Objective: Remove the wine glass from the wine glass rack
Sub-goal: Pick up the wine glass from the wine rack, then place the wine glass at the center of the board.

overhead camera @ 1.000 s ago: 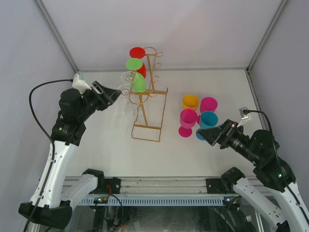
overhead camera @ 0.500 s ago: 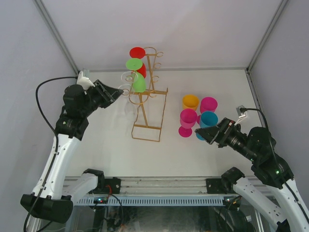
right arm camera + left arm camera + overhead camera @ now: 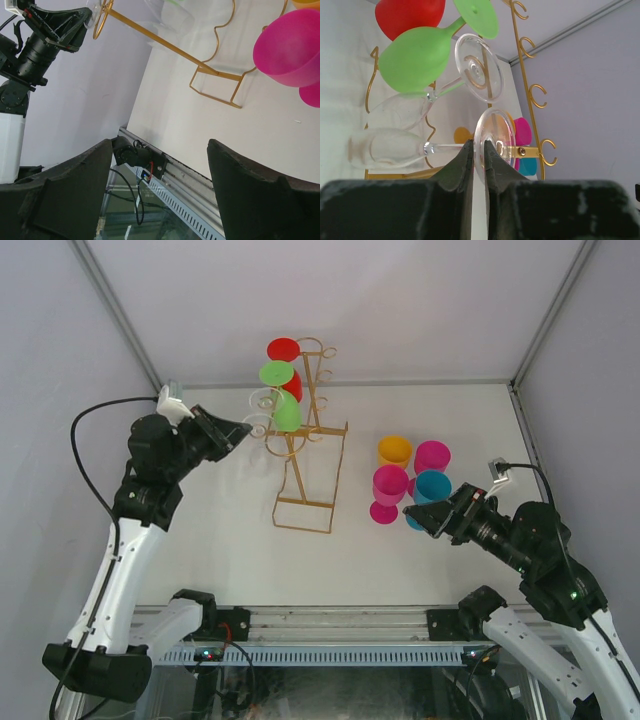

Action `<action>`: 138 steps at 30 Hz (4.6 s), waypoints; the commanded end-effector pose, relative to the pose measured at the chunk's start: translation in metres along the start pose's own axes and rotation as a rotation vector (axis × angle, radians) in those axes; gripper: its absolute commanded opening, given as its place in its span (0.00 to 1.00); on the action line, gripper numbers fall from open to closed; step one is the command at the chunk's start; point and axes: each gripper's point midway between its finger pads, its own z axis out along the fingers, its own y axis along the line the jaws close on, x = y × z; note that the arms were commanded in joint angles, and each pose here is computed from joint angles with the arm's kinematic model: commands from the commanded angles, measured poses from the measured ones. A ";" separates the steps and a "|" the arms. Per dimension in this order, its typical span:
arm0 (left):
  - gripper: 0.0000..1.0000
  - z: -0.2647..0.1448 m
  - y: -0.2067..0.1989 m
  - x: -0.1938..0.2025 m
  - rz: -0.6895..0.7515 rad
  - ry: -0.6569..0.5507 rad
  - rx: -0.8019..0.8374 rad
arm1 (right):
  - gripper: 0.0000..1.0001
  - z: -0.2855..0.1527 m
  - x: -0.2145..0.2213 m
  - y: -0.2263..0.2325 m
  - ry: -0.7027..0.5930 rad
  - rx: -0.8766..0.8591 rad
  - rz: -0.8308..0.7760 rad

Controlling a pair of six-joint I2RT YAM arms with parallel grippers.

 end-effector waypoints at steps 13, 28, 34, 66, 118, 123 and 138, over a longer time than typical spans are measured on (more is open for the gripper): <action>0.00 -0.021 -0.029 -0.025 0.029 -0.087 0.062 | 0.76 0.000 -0.005 0.003 -0.024 -0.013 0.008; 0.00 -0.024 -0.047 -0.045 -0.101 -0.175 0.121 | 0.76 -0.002 -0.005 0.004 -0.028 -0.016 0.025; 0.00 -0.023 -0.048 -0.049 -0.134 -0.190 0.125 | 0.76 -0.001 -0.004 0.003 -0.023 -0.011 0.028; 0.00 -0.074 -0.020 -0.071 -0.032 -0.414 -0.058 | 0.76 0.000 -0.004 0.005 -0.028 -0.024 0.020; 0.00 -0.090 -0.086 0.202 0.039 0.400 0.462 | 0.68 0.051 0.067 0.040 0.295 -0.291 0.072; 0.00 -0.089 -0.089 0.203 0.038 0.395 0.468 | 0.63 0.056 0.081 0.049 0.352 -0.322 0.060; 0.00 -0.092 -0.098 0.207 0.023 0.416 0.519 | 0.48 0.060 0.091 0.060 0.411 -0.365 0.077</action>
